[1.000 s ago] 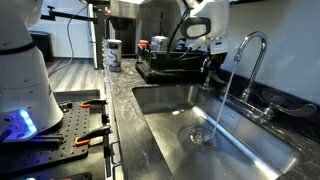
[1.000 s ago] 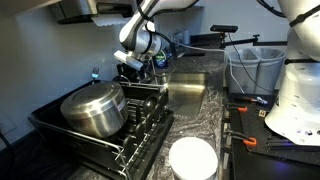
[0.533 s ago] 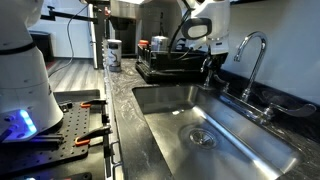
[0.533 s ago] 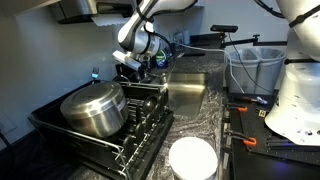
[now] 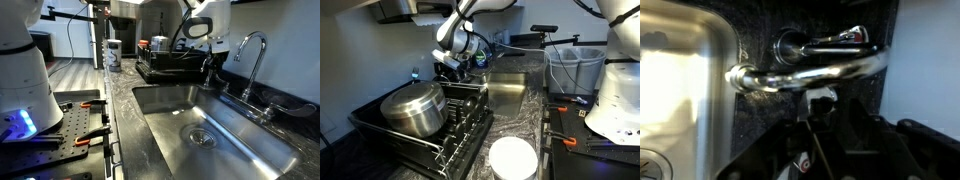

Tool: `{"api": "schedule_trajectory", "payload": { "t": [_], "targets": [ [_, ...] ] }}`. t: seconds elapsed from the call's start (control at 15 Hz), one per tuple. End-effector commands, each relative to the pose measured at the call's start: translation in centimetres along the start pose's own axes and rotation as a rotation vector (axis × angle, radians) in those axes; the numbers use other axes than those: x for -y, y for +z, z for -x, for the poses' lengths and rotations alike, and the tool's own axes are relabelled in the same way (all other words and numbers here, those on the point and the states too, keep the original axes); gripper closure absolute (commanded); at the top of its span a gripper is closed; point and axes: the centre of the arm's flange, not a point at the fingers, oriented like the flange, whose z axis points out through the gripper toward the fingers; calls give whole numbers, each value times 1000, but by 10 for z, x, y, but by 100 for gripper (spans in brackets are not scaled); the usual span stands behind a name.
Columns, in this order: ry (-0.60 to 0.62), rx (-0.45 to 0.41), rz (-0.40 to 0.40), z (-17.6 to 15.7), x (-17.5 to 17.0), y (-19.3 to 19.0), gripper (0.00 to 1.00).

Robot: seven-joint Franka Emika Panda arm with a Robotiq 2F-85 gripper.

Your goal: Open and close the faucet using the handle on the left

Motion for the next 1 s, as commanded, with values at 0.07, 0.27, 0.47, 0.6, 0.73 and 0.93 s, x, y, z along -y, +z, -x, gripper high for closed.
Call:
{"api": "schedule_trajectory", "payload": {
  "t": [0.07,0.27,0.47,0.6,0.73,0.93],
  "targets": [
    [-38,-10,-55,7,13,-23,27],
    [-72,-6,-41,11,7,-39,5],
    [-105,19,20,16,-9,-52,0],
    [-113,46,73,18,-26,-54,0],
    [-118,69,128,21,-42,-62,0],
    [-174,77,206,26,-65,-91,0]
  ]
}}
